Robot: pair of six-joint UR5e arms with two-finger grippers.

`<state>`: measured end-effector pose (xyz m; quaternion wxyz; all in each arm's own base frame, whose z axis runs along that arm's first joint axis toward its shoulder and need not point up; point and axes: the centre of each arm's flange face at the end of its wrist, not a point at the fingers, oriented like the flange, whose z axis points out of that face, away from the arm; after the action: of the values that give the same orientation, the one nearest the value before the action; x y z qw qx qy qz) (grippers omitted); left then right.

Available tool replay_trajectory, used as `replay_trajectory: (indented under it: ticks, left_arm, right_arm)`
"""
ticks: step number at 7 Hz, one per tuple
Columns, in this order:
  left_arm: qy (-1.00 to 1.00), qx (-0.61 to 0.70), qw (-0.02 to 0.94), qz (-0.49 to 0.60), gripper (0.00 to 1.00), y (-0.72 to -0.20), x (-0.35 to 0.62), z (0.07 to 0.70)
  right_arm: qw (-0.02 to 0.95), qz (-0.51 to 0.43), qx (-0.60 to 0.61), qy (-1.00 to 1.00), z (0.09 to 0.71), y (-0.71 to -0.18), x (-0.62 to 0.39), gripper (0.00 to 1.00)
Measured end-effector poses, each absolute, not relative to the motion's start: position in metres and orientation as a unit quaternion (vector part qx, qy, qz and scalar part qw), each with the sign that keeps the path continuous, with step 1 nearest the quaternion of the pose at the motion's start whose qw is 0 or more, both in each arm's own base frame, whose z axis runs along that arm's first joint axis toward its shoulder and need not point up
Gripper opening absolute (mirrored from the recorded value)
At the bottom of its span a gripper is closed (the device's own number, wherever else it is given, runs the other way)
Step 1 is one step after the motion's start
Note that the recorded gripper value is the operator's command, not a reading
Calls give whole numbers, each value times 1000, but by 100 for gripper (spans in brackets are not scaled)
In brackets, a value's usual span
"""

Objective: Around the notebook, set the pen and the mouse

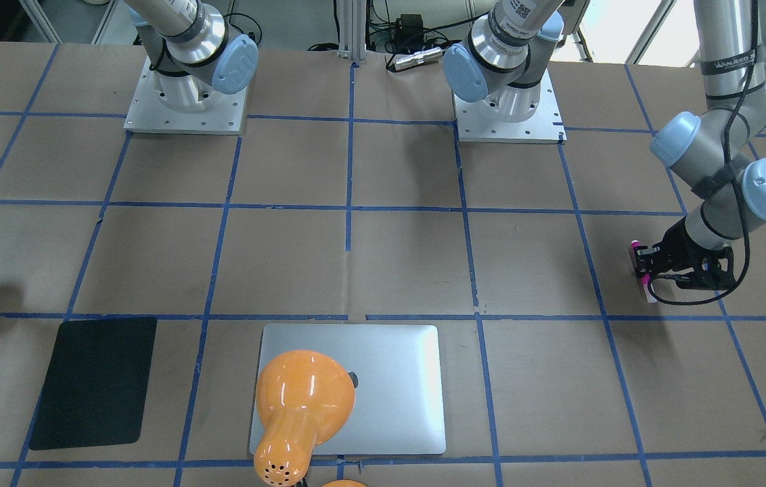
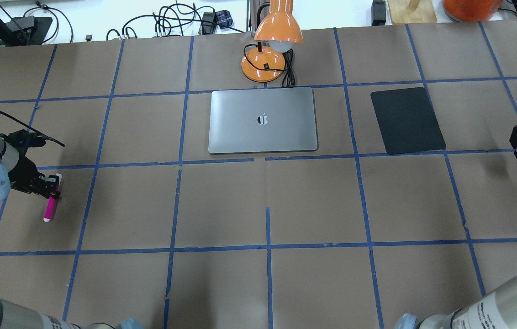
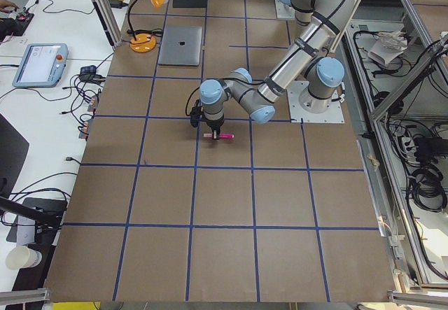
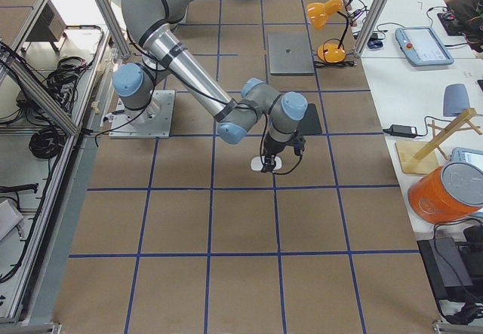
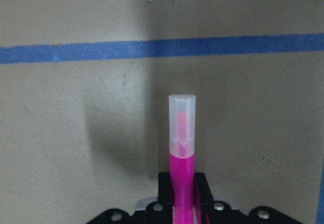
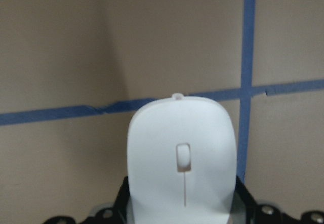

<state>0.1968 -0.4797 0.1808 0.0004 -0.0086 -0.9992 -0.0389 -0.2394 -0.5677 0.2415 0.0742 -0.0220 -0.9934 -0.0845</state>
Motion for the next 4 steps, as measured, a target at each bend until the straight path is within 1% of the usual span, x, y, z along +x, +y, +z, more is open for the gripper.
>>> replay_trajectory:
  ticks: [1, 2, 3, 4]
  left_arm:
    - [-999, 2, 4, -44, 0, -479, 188, 185]
    - [-999, 16, 7, -50, 0, -480, 174, 190]
    - [-998, 32, 6, -54, 0, -481, 156, 195]
    - [-997, 50, 6, -57, 0, -481, 137, 196]
  right_arm:
    - [57, -59, 3, -997, 262, -598, -197, 34]
    - [43, -40, 19, -998, 281, -629, -136, 34]
    - [37, -31, 20, -999, 286, -654, -75, 36]
    - [23, -35, 17, -999, 269, -672, -34, 37]
